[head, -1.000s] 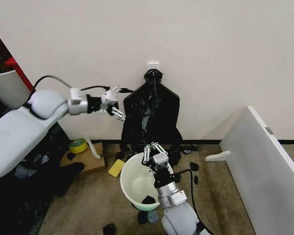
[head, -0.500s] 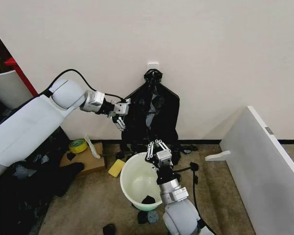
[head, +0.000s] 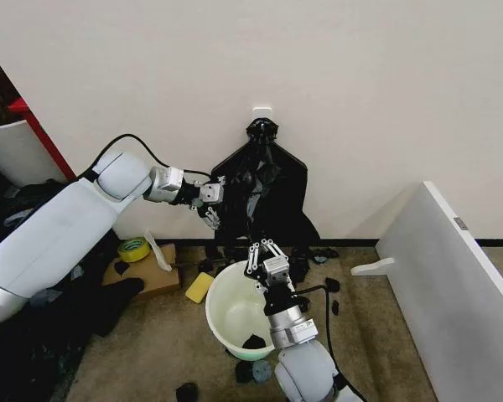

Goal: Place the garbage bag over the trash bin.

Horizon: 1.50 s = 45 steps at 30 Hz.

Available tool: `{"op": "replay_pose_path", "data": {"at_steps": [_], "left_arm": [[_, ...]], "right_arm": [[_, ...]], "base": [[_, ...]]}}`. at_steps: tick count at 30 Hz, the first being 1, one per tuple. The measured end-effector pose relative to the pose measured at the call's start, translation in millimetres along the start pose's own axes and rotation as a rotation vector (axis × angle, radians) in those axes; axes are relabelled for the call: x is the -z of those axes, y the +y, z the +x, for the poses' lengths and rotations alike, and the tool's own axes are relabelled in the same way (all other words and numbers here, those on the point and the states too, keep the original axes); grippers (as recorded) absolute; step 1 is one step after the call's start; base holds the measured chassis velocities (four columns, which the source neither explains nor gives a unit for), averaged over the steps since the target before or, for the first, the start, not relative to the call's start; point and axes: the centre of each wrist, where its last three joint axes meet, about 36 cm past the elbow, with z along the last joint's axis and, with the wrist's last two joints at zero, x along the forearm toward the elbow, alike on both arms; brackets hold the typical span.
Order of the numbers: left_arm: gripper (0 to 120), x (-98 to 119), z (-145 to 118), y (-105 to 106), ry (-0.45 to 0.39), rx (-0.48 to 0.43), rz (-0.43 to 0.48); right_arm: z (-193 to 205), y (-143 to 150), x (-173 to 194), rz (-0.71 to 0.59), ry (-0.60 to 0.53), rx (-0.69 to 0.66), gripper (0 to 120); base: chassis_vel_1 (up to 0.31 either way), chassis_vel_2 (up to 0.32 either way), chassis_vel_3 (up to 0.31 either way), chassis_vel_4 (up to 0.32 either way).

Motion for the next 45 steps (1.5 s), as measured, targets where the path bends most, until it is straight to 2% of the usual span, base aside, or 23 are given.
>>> {"op": "replay_pose_path", "data": {"at_steps": [6,9,11,13,14,15,18,21,23,26,29,34,35,36,39,42,43,45], "left_arm": [[93,-6.4,-22.1,-18.2,0.076,-0.031,-0.034],[92,-7.2,-25.8,-20.9,0.119,-0.014,-0.069],[84,-6.9,-26.3,-20.8,0.151,0.01,-0.099],[81,-6.8,-26.2,-20.7,0.157,0.017,-0.103],[74,-6.6,-25.9,-20.4,0.161,0.026,-0.105],[74,-6.6,-25.9,-20.4,0.161,0.026,-0.105],[59,-6.6,-24.1,-18.9,0.162,0.046,-0.102],[45,-9.2,-21.9,-18.9,0.16,0.068,-0.075],[42,-10.4,-20.8,-18.8,0.16,0.074,-0.065],[27,-16.5,-16.3,-19.7,0.155,0.101,-0.024],[20,-20.7,-13.7,-21.7,0.149,0.116,0.002],[0,-35.6,-6.0,-32.6,0.085,0.18,0.133],[0,-35.6,-6.0,-32.6,0.085,0.18,0.133],[0,-39.0,-5.5,-36.3,0.059,0.198,0.178],[0,-46.9,-7.2,-51.7,-0.036,0.26,0.321],[0,-51.0,-13.4,-73.9,-0.199,0.356,0.519],[0,-51.0,-13.4,-73.9,-0.199,0.356,0.519],[0,-51.3,-18.3,-93.7,-0.324,0.431,0.671]], "right_arm": [[-0.2,-0.7,0.5,0.002,0.0,0.0,0],[0.0,-1.2,1.6,0.003,-0.001,-0.001,0],[0.6,-2.2,2.4,0.005,-0.002,-0.001,0],[0.8,-2.8,2.4,0.006,-0.002,-0.001,0],[0.9,-3.1,2.4,0.007,-0.001,-0.002,0],[0.9,-3.1,2.4,0.007,-0.001,-0.002,0],[1.2,-3.2,2.4,0.007,-0.001,-0.001,0],[0.8,-3.2,2.5,0.007,-0.002,-0.002,0],[0.7,-3.2,2.4,0.007,-0.002,-0.001,0],[0.8,-3.1,1.5,0.007,0.0,-0.001,0],[0.9,-3.0,1.1,0.007,0.001,-0.001,0],[1.7,-4.0,0.7,0.011,0.003,0.002,0],[1.7,-4.0,0.7,0.011,0.003,0.002,0],[1.8,-4.3,0.6,0.012,0.003,0.002,0],[2.0,-5.0,0.6,0.013,0.003,0.002,0],[2.3,-5.4,1.4,0.011,0.003,-0.001,0],[2.3,-5.4,1.4,0.011,0.003,-0.001,0],[3.5,-5.7,2.3,-0.004,0.01,-0.01,0]], "base": [[0.0,0.0,0.0,0.0],[0.0,0.0,0.0,0.0],[0.0,0.0,0.0,0.0],[0.0,0.0,0.0,0.0],[0.0,0.0,0.0,0.0],[0.0,0.0,0.0,0.0],[0.0,0.0,0.0,0.0],[0.0,0.0,0.0,0.0],[0.0,0.0,0.0,0.0],[0.0,0.0,0.0,0.0],[0.0,0.0,0.0,0.0],[0.0,0.0,0.0,0.0],[0.0,0.0,0.0,0.0],[0.0,0.0,0.0,0.0],[0.0,0.0,0.0,0.0],[0.0,0.0,0.0,0.0],[0.0,0.0,0.0,0.0],[0.0,0.0,0.0,0.0]]}}
